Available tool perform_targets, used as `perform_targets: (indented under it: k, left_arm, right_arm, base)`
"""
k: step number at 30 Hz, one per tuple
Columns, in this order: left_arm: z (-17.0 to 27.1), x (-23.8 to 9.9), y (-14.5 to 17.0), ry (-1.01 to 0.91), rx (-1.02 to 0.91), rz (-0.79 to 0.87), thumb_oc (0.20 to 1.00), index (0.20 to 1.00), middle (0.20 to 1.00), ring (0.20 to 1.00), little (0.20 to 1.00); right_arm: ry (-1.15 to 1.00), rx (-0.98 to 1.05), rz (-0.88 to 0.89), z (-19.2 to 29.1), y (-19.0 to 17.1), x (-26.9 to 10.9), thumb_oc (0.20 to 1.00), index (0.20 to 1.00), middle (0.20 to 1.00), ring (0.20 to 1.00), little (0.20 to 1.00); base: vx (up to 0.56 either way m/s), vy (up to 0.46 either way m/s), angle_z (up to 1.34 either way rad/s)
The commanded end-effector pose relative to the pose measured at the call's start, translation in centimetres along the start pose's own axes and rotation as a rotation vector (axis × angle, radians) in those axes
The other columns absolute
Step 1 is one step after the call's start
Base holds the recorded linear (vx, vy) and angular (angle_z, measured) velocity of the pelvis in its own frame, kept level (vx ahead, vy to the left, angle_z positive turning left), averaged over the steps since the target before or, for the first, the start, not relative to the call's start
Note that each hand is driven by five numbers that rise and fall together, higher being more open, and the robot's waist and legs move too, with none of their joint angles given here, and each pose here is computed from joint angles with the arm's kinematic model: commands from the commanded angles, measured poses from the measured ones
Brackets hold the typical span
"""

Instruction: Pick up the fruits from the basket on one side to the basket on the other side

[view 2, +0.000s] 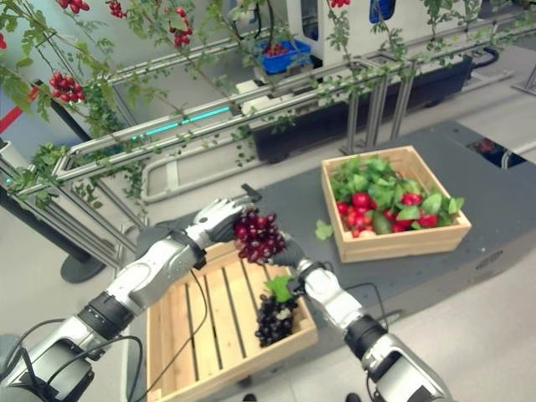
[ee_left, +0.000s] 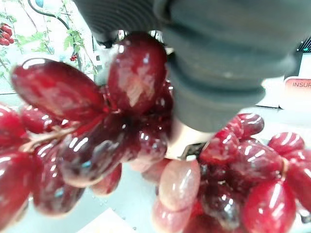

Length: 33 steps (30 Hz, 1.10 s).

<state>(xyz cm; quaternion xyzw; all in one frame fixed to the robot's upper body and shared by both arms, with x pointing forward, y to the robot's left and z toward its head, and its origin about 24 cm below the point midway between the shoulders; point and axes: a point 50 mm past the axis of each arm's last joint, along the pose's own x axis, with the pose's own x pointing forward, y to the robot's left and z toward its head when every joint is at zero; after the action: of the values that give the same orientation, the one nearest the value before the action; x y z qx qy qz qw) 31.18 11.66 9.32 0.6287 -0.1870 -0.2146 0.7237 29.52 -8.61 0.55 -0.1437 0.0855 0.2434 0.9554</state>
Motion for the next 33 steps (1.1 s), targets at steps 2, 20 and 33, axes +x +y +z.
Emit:
perform_targets:
  k: [2,20,33]
  left_arm:
    - [3.4,2.7,4.4,-0.189,-0.038,0.203,0.862,0.862,0.862,0.862,0.862]
    - [0.0,0.0,6.8,-0.068,-0.319,0.392,1.0,1.0,1.0,1.0,1.0]
    - [-3.4,-3.2,4.5,0.09,-0.51,0.429,1.0,1.0,1.0,1.0,1.0]
  right_arm:
    - [-0.261,0.019,0.173,7.2,5.2,2.8,0.2,0.2,0.2,0.2,0.2]
    - [-0.327,0.031,0.132,7.3,1.9,0.3,0.2,0.2,0.2,0.2,0.2]
    - [-0.206,0.068,0.038,3.1,0.2,-1.2,0.2,0.2,0.2,0.2,0.2]
  base:
    - [0.0,0.0,0.0]
    - [0.0,0.0,0.0]
    - [0.0,0.0,0.0]
